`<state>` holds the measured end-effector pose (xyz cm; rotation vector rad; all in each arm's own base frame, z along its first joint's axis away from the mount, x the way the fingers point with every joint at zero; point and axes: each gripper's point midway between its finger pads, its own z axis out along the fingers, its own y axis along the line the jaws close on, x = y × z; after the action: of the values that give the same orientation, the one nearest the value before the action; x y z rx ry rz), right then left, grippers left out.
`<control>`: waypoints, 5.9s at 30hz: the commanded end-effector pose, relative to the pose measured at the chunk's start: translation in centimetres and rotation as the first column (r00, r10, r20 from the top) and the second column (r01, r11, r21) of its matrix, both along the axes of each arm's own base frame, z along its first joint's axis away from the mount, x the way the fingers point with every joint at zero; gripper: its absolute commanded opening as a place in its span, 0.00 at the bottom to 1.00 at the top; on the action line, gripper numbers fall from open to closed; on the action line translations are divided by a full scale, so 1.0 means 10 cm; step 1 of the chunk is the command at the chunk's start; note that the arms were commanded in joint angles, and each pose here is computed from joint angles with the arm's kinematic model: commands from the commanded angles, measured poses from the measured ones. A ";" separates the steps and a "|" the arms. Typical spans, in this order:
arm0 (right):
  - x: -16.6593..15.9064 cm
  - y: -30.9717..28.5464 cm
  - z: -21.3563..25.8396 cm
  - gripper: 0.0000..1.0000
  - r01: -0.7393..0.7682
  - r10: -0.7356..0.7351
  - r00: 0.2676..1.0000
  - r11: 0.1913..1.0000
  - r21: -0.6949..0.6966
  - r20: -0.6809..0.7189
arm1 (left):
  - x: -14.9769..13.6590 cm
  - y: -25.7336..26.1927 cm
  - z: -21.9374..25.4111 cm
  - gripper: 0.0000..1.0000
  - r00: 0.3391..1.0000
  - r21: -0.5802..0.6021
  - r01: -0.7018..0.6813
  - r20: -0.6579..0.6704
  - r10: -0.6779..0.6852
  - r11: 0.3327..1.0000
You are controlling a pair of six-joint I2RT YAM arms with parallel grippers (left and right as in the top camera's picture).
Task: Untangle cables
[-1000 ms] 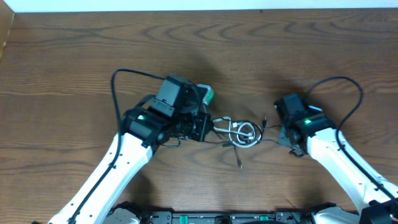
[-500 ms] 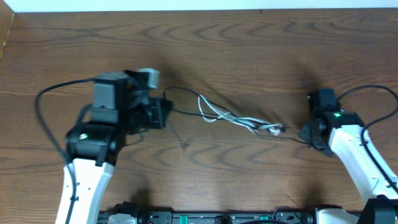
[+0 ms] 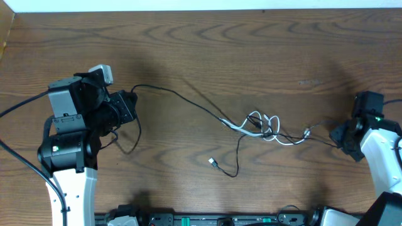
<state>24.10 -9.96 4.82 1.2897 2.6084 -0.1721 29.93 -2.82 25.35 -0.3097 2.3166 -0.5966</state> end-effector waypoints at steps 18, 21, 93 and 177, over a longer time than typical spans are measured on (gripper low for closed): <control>0.50 2.23 1.37 0.01 -0.982 0.395 0.167 0.146 0.118 0.903 | -0.03 -0.86 -0.19 0.72 0.950 -0.130 0.293 -0.073 -0.304 0.947; 0.49 2.30 1.34 0.01 -0.980 0.459 0.171 0.170 0.103 0.872 | -0.06 -1.10 -0.34 0.72 0.918 -0.140 0.361 -0.120 -0.377 0.922; 0.50 1.70 3.88 0.01 -0.637 0.255 -0.206 0.698 -0.327 0.945 | -0.35 -2.50 -1.80 0.43 0.732 0.019 0.596 -0.425 -0.533 0.803; 0.96 0.78 0.60 0.70 -0.477 0.444 0.879 0.834 0.277 0.177 | -0.29 -2.16 -1.88 0.73 0.740 0.037 0.541 -0.496 -0.454 0.840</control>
<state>33.58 -4.60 12.29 0.7658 2.7576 0.3567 26.75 -24.71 6.61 0.3273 2.9381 -0.6255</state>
